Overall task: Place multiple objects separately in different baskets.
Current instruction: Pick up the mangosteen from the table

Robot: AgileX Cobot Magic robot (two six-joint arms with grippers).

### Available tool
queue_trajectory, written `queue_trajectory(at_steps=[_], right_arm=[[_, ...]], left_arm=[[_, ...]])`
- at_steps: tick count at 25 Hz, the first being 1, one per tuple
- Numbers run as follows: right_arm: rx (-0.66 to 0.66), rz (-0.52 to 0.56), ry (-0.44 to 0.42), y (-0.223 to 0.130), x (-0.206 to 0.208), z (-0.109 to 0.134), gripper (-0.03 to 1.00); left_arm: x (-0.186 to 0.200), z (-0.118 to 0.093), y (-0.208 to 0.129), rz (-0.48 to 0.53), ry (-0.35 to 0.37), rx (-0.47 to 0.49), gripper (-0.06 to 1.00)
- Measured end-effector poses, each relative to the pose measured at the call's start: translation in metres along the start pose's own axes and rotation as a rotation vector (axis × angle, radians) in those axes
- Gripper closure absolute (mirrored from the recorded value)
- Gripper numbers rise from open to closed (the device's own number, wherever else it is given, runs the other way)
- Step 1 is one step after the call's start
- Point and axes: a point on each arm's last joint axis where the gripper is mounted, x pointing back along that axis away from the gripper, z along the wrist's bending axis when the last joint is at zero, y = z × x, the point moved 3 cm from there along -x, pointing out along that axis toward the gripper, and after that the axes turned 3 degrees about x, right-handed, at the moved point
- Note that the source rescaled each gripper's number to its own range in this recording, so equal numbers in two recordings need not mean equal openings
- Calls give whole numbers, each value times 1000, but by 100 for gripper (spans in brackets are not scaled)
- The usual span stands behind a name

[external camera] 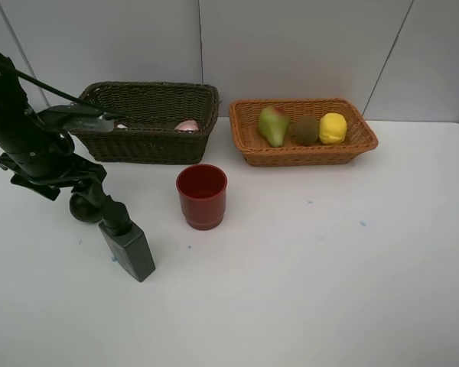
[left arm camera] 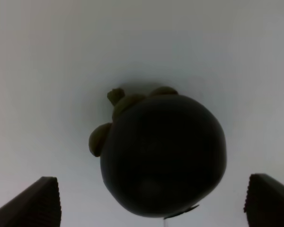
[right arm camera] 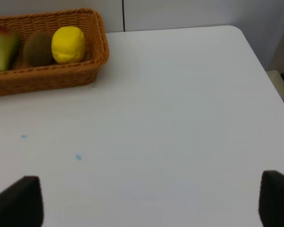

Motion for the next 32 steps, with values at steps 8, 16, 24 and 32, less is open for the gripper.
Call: queue_trajectory(at_steps=[8,16,24,32], right_arm=[[0,0,0,0,0,0,-3],[0,0,0,0,0,0,-3],[0,0,0,0,0,0,-3],[0,0,0,0,0,0,-3]], left_arm=[[-16,1,2,2,-1,-9,-6],[-32,0,3,6,-7,-12,-6],[-38,-7,6,-23,-16,-19,-6],[-38,-8,7,-30,-17,-18,-2]])
